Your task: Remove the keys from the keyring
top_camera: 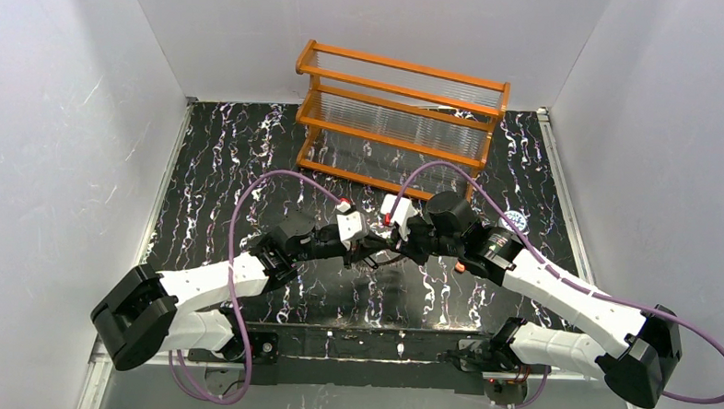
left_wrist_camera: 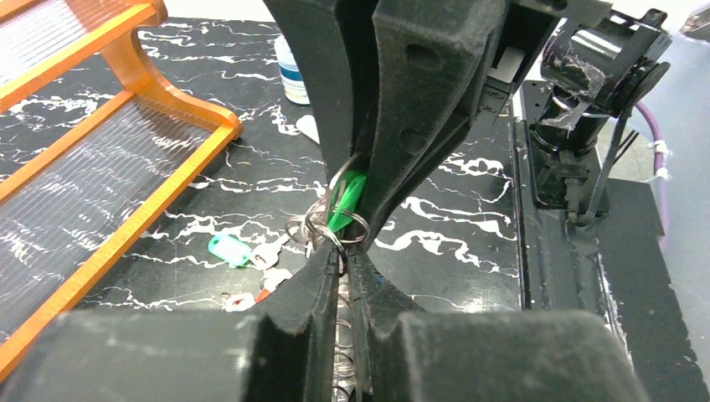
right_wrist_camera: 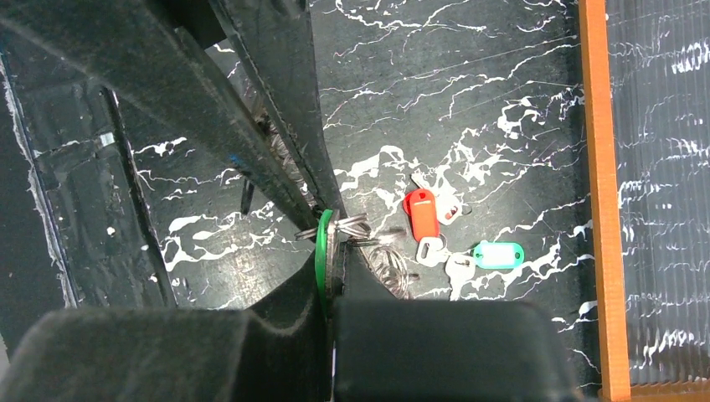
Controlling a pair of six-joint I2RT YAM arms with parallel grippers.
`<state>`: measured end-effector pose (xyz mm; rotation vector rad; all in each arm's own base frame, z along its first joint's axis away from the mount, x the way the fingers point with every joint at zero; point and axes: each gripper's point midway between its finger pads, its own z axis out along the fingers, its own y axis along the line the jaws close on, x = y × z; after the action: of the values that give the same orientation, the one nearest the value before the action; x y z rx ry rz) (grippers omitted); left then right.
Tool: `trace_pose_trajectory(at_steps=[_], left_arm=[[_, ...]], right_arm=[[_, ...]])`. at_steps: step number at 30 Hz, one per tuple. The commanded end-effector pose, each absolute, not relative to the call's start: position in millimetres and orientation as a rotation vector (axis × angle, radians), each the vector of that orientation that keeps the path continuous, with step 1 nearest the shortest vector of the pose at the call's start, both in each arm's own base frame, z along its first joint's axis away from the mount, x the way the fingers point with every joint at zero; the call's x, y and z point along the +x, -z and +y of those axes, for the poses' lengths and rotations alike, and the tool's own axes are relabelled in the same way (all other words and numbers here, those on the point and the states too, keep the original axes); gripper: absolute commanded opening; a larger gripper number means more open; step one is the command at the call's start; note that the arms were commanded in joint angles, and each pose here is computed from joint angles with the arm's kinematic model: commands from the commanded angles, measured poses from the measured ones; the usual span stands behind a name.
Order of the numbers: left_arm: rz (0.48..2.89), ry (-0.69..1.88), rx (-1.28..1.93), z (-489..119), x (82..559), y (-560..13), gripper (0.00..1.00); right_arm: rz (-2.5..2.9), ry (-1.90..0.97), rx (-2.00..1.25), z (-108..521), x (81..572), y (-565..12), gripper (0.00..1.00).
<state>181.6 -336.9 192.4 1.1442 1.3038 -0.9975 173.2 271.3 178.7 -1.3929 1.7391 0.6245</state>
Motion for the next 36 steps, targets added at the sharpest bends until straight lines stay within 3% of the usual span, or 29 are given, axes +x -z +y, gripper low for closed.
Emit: trace_pose_trajectory(at_steps=[1,18,36], left_arm=[[1.229,0.948,1.121,-336,187,-212,0.02],[1.074,0.927,1.205,-320,157,-209,0.0],[0.856,0.771,1.279,-311,139,-217,0.0]], right_arm=[[1.696,-0.635,-1.338,276,178,-204,0.01],[1.936,-0.705,-1.299,250,172,-190,0.01],[1.898,-0.792,-1.481,256,155,-190,0.01]])
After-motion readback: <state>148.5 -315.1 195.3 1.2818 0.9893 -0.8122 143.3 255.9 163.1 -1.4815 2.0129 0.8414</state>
